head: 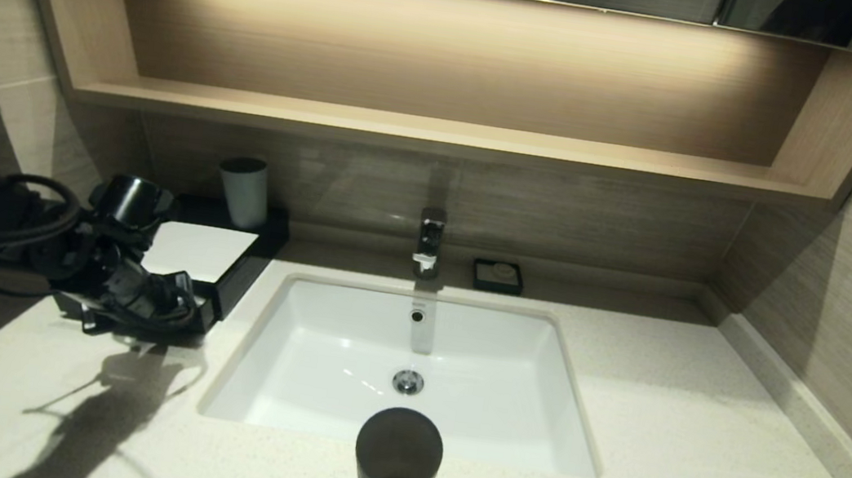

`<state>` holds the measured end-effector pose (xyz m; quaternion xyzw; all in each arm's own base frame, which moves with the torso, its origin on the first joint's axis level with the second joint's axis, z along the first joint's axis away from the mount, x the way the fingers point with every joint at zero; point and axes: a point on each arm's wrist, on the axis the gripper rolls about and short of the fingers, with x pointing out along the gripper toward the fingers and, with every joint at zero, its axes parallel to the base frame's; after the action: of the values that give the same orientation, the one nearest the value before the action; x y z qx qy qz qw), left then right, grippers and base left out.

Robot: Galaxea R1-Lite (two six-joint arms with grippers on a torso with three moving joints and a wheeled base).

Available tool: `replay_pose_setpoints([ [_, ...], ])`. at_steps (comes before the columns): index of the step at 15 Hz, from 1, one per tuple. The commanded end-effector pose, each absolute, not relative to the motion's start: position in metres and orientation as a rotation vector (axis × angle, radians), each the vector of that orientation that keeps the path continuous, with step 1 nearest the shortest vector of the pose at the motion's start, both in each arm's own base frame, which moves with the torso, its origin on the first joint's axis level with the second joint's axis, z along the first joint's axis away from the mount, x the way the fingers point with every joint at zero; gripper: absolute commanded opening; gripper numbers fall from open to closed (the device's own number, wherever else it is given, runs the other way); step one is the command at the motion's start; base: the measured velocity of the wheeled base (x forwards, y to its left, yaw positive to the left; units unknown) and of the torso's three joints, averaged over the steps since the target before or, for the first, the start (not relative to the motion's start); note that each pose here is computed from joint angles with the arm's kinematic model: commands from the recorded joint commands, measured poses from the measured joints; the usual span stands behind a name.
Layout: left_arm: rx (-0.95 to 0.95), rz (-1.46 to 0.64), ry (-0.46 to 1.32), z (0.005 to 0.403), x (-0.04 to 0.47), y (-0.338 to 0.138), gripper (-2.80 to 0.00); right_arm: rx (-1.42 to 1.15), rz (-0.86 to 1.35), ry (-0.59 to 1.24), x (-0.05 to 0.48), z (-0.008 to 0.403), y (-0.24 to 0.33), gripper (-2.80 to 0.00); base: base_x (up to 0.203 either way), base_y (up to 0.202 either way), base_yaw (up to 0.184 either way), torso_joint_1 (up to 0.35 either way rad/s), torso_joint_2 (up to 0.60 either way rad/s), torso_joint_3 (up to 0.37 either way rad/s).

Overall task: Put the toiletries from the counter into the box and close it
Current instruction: Close the drawer

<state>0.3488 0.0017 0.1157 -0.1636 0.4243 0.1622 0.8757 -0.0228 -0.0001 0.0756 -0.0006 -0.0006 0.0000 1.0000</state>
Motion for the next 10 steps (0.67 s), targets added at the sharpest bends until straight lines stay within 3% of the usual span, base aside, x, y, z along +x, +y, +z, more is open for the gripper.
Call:
replay_pose_setpoints([
  [1,-0.344,0.339,0.882,0.1145,0.3502,0.0017,-2.8,-0.002,0.0,0.0,-0.0227,0.0752,-0.0001,-2.8,0.0,0.0,0.0,0.0,0.0,0.0],
  [10,-0.35,0.325,0.842,0.1179,0.3569,-0.001,-2.8,-0.002,0.0,0.0,-0.0227,0.0752,-0.0001,-2.8,0.0,0.0,0.0,0.0,0.0,0.0],
])
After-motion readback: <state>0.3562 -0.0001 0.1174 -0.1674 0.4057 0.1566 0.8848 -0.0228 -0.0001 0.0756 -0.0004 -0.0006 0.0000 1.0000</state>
